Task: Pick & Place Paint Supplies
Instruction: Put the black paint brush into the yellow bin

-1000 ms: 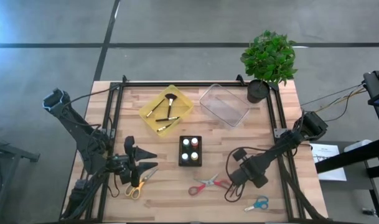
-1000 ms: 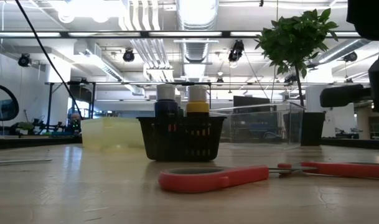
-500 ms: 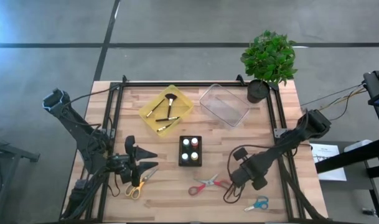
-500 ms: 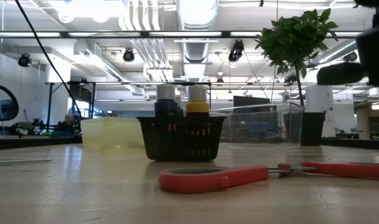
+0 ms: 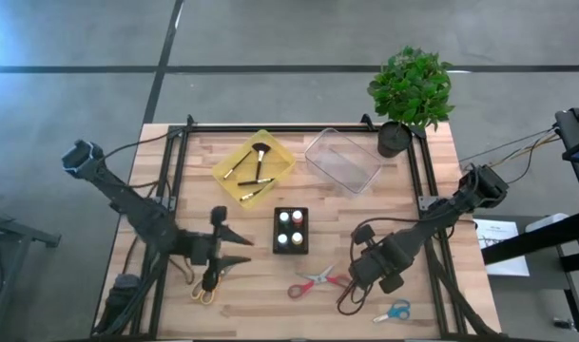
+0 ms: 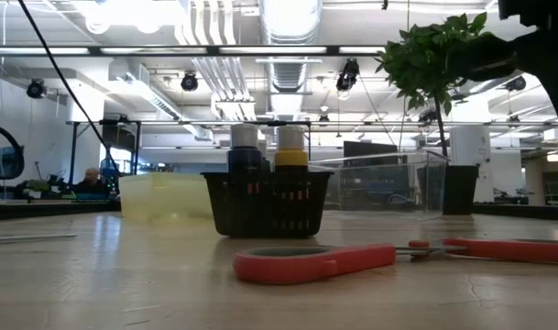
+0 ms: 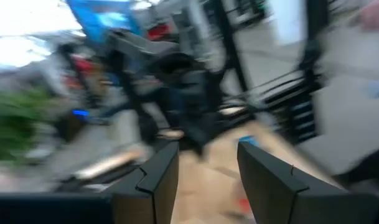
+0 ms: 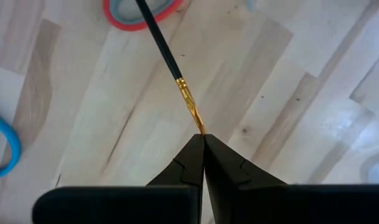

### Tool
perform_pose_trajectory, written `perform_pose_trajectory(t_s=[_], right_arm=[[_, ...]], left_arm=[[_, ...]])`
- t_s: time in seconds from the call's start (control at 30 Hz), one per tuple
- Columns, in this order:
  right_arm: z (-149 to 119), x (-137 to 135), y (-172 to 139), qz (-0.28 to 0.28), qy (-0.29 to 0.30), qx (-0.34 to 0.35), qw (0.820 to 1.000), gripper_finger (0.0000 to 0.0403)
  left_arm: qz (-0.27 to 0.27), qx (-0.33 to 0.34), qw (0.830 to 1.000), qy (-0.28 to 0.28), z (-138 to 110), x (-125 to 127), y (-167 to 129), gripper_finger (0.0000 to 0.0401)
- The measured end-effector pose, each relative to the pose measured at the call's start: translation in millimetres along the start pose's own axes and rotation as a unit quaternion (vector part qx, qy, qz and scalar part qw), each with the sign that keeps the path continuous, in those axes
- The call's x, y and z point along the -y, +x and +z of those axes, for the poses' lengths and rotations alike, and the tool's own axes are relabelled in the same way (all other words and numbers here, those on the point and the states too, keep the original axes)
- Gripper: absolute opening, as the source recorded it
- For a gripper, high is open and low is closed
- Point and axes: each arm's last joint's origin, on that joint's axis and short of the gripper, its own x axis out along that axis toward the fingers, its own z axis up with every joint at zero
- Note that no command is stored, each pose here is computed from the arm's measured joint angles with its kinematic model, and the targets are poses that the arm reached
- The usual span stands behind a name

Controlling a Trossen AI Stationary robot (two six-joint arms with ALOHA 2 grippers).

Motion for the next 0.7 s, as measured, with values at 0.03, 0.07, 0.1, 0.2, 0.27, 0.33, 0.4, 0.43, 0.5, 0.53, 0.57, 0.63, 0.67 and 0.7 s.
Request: perform_pose_trajectory(t_s=[0.03,0.07,0.1,0.2,0.27,0.33,0.4,0.43,0.5,0.53,0.57,0.63,0.67,0.7], right_arm=[[-0.1,0.2,-0.6,-0.004,0.003,-0.001,1.000,0.0008],[-0.3,0.5,-1.1,-0.008,0.003,-0.002,1.000,0.0008],[-1.0,0.6,-1.3,-0.009,0.004,-0.006,1.000,0.0008],[-1.2,0.9,-1.5,-0.013,0.005,-0.006,1.000,0.0008],[-1.3,1.3,-1.4,-0.021,0.004,-0.006,1.000,0.0008],[-1.5,1.6,-1.5,-0.024,0.004,-0.007,1.000,0.0008],[-1.7,2.1,-1.9,-0.032,0.007,-0.007,0.999,0.0008],[-1.5,2.2,-2.3,-0.036,0.009,-0.006,0.999,0.0008],[-2.2,2.4,-3.0,-0.037,0.011,-0.009,0.999,0.0008],[-2.5,2.5,-3.2,-0.037,0.014,-0.011,0.999,0.0008],[-2.4,2.5,-3.8,-0.038,0.015,-0.011,0.999,0.0008],[-2.6,2.7,-5.9,-0.040,0.015,-0.014,0.999,0.0008],[-2.8,2.1,-6.9,-0.044,0.013,-0.015,0.999,0.0008],[-2.6,1.7,-8.6,-0.051,0.012,-0.014,0.999,0.0008]], left_arm=[[-0.022,-0.001,1.000,-0.019,-4.1,-1.0,6.1,0.0171],[-0.054,-0.004,0.998,-0.032,-9.7,0.1,13.7,0.0172],[-0.084,-0.008,0.996,-0.039,-16.1,2.5,21.5,0.0175],[-0.134,-0.019,0.989,-0.064,-36.9,11.2,51.6,0.0200],[-0.134,-0.024,0.988,-0.071,-46.2,16.3,74.6,0.0225],[-0.127,-0.041,0.989,-0.070,-54.5,20.0,99.0,0.0249],[-0.129,-0.059,0.988,-0.066,-60.9,25.4,120.8,0.0267],[-0.132,-0.064,0.987,-0.066,-62.2,27.0,130.2,0.0274],[-0.152,-0.070,0.984,-0.067,-62.6,29.9,147.9,0.0280],[-0.162,-0.072,0.982,-0.068,-62.7,30.6,155.5,0.0281],[-0.169,-0.072,0.980,-0.070,-62.1,31.3,162.3,0.0281],[-0.173,-0.081,0.979,-0.072,-63.0,32.1,173.5,0.0282],[-0.173,-0.082,0.979,-0.073,-62.8,32.5,178.7,0.0282],[-0.172,-0.087,0.978,-0.077,-63.1,32.2,181.9,0.0282]])
